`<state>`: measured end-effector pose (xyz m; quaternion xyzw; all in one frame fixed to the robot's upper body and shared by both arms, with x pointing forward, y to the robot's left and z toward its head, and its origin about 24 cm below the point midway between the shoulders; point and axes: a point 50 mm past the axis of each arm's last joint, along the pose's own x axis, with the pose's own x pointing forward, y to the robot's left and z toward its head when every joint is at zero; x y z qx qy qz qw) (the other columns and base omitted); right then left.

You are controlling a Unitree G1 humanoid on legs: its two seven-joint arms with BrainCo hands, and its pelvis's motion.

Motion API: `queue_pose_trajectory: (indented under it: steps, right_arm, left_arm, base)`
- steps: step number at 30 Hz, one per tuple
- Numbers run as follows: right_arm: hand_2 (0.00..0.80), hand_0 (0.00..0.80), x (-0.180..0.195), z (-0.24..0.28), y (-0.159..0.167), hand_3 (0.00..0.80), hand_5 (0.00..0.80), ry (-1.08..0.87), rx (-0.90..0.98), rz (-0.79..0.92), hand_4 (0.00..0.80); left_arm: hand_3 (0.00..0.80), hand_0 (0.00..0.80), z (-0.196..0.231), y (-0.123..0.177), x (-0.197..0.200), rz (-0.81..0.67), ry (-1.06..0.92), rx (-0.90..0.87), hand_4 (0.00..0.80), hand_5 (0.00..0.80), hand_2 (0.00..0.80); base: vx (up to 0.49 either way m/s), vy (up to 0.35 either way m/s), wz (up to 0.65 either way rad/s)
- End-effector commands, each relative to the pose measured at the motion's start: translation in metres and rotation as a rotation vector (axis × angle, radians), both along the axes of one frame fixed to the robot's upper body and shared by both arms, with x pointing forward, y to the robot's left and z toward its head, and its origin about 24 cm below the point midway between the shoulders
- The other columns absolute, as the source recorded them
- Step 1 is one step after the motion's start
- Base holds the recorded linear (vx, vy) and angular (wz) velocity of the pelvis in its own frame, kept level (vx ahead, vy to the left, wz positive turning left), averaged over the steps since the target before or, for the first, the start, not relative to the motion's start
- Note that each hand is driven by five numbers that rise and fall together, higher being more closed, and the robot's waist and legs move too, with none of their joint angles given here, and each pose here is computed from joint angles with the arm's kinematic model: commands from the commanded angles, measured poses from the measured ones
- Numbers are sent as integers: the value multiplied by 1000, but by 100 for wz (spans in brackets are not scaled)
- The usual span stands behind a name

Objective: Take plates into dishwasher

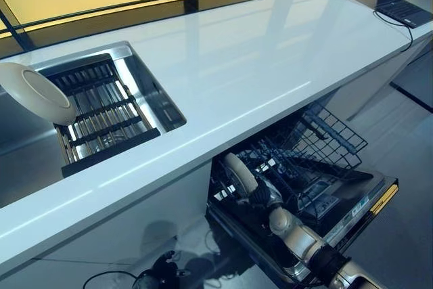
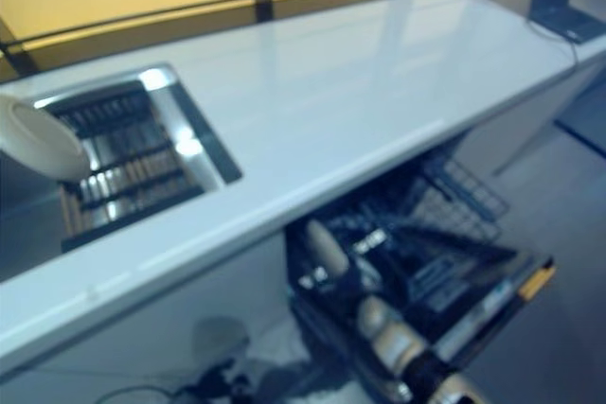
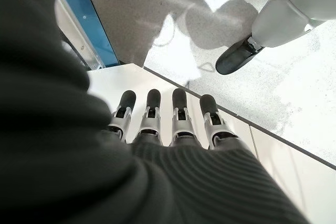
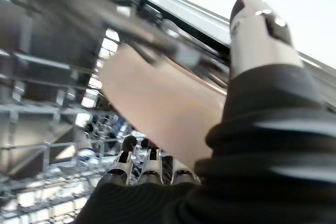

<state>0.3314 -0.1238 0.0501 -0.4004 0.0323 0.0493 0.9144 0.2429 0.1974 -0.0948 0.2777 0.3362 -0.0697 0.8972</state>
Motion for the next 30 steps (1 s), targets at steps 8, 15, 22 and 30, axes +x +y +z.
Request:
queue_pose_trajectory:
  steps: [8,15,22,30]
  right_arm:
    - [0,0,-9,40,-14,0,0,-225,201,-19,0]
    - [0,0,-24,32,-35,0,0,-237,262,-83,0]
    - [0,0,-49,17,-64,0,0,-237,288,-161,0]
    - [0,0,-60,40,-87,0,0,-345,327,-193,0]
  left_arm:
    - [0,0,4,11,2,32,-32,27,0,0,0]
    - [0,0,-1,16,-7,48,-25,23,0,0,0]
    - [0,0,-8,25,-23,79,-2,28,0,0,0]
    - [0,0,-13,34,-35,107,15,35,0,0,0]
  base:
    - [0,-5,-1]
    - [5,-10,-6]
    - [14,-19,-8]
    - [7,-18,-6]
